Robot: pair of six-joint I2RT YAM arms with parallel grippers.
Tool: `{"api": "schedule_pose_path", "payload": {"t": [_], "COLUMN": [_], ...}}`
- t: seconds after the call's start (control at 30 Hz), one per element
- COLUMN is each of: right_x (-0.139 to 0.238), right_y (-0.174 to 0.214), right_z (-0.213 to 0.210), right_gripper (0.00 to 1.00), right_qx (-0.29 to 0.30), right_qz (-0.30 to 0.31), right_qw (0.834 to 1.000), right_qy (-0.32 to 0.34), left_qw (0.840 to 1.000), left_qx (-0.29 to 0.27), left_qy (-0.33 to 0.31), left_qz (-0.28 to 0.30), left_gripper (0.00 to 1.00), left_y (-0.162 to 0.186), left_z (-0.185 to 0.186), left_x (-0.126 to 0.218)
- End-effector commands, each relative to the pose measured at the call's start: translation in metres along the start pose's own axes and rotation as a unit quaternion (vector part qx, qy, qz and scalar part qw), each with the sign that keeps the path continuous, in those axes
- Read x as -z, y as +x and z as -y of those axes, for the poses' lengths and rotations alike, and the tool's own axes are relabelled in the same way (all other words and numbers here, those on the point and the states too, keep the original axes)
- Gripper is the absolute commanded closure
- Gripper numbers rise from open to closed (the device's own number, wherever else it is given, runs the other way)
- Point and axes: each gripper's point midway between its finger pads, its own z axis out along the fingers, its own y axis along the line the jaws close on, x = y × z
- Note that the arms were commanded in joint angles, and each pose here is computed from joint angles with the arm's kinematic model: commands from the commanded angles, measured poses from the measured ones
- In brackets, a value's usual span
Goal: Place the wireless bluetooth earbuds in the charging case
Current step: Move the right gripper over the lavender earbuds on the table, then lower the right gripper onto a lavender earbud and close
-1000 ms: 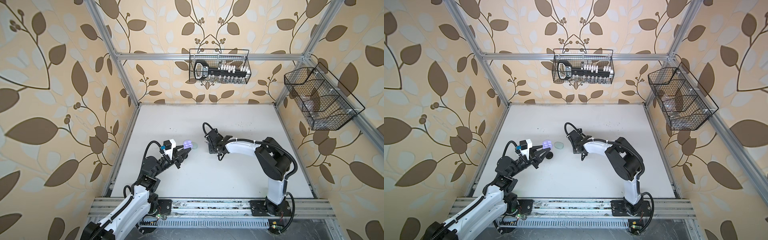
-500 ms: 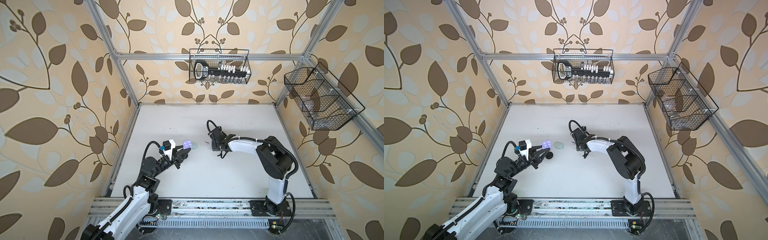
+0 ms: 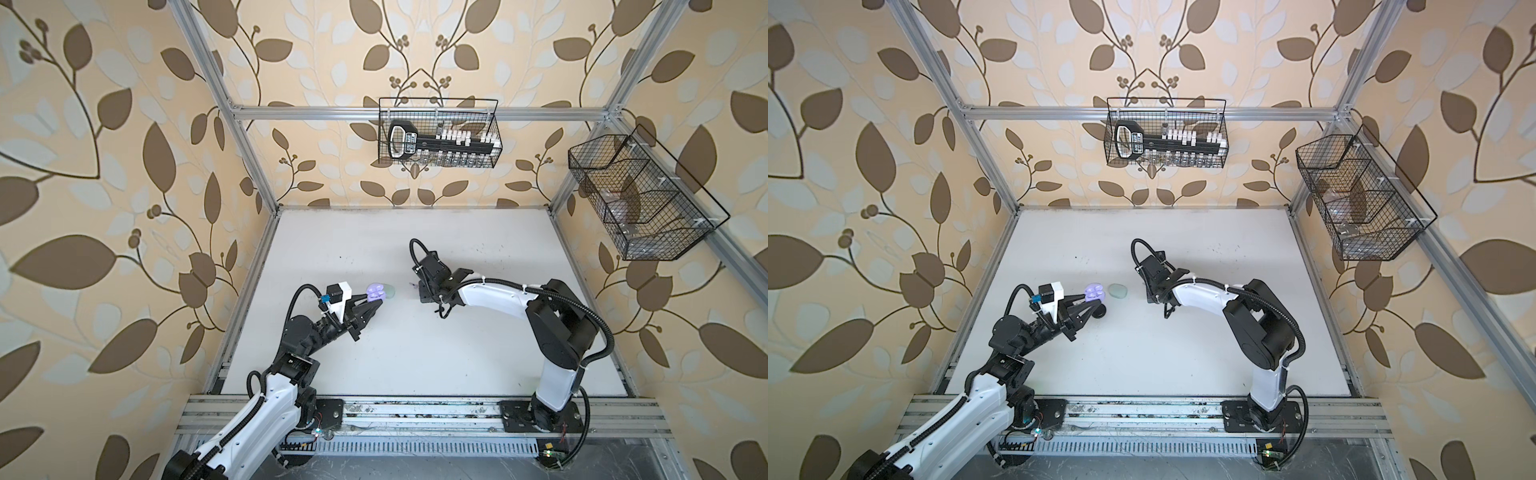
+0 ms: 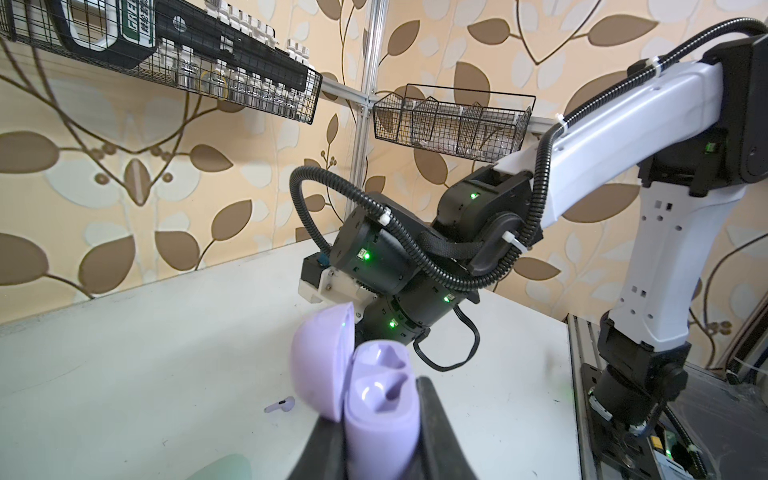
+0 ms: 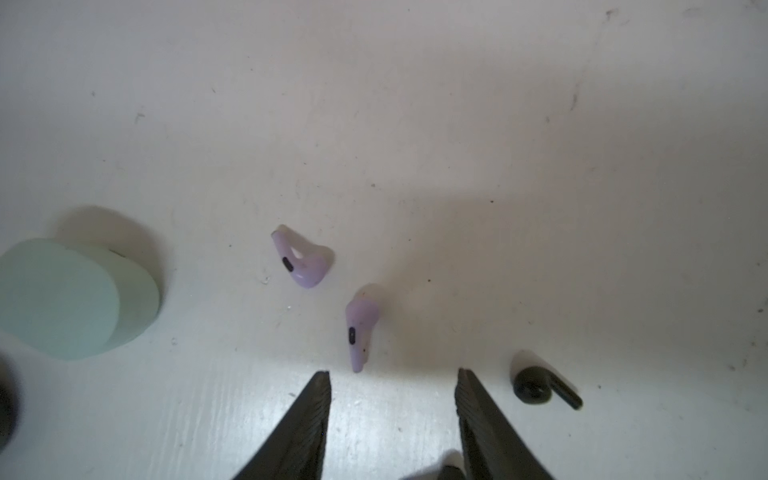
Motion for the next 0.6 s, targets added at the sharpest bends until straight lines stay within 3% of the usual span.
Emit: {"api": "schedule_pose_path", "payload": {"t": [0.0,0.57], "right_x": [-0.011,-0.042], "right_y": [0.001,0.013], "right_z": [-0.003,-0.004], "right_gripper": [0.5,0.56], "right_qx": [0.016,0.042], "right_qz": [-0.019,-0.077], "right_qw": [1.0,0.996], "right_qy": [0.012,0.013], "left_qw": [0.999,0.999], "left_qx": [-0.028,-0.029], "left_qy": [0.022,0.024], "left_qz": [0.022,0.019], "left_gripper": [1.0,1.0], "left_y": [-0.012,-0.012], "left_z": [0.01,0.01], "left_x": [0.002,0.001]}}
